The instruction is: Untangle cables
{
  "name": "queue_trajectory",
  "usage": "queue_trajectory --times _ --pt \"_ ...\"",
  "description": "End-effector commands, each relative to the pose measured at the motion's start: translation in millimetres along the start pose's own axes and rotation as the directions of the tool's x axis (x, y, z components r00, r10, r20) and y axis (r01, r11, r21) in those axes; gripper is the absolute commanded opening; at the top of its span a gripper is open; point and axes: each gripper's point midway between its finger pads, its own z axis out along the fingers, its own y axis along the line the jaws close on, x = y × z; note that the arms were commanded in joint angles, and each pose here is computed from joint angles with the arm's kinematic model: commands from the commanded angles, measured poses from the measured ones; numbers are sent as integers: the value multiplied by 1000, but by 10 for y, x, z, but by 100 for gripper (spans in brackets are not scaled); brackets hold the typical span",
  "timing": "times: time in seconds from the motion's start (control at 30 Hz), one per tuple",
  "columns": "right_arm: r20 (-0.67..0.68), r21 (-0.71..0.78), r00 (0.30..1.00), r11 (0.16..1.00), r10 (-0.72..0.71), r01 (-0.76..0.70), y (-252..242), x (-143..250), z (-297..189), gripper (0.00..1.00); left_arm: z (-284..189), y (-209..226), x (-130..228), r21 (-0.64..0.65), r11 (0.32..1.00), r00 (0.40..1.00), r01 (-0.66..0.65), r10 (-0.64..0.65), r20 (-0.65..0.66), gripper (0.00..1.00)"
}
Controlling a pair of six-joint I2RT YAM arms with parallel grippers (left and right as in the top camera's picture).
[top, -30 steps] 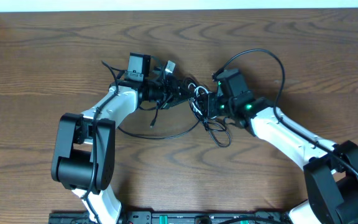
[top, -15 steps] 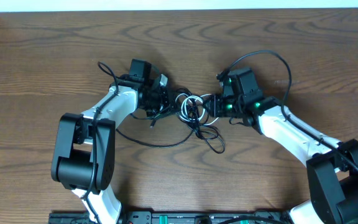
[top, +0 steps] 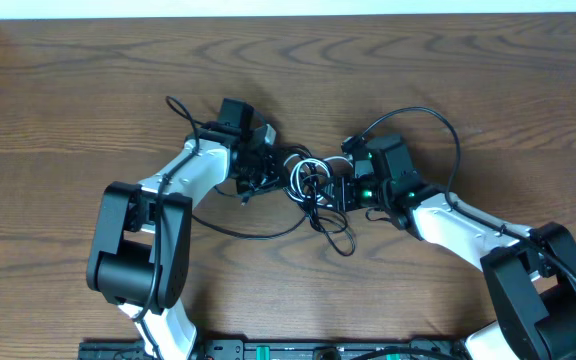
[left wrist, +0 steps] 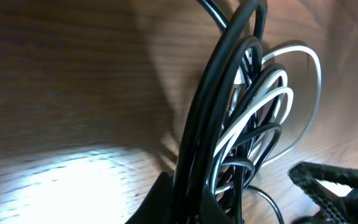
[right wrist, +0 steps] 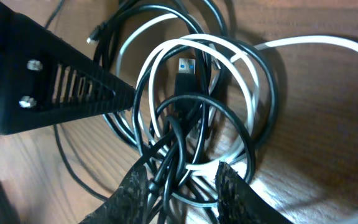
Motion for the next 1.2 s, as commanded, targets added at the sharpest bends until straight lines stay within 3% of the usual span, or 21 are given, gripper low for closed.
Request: queue_trajectory --times 0.0,0.2,0.47,1.17 --pt "13 23 999 999 -37 37 -12 67 40 30 -30 -97 27 -1 998 998 -62 62 2 7" --pt "11 29 999 998 -51 51 17 96 64 30 -24 -146 73 25 998 998 -64 64 -17 7" --pt "-1 24 998 998 -65 65 72 146 91 19 -31 -245 136 84 994 997 -65 69 -47 7" --pt "-54 82 998 996 -39 44 -115 327 251 18 -36 -289 163 112 992 996 -63 70 -60 7"
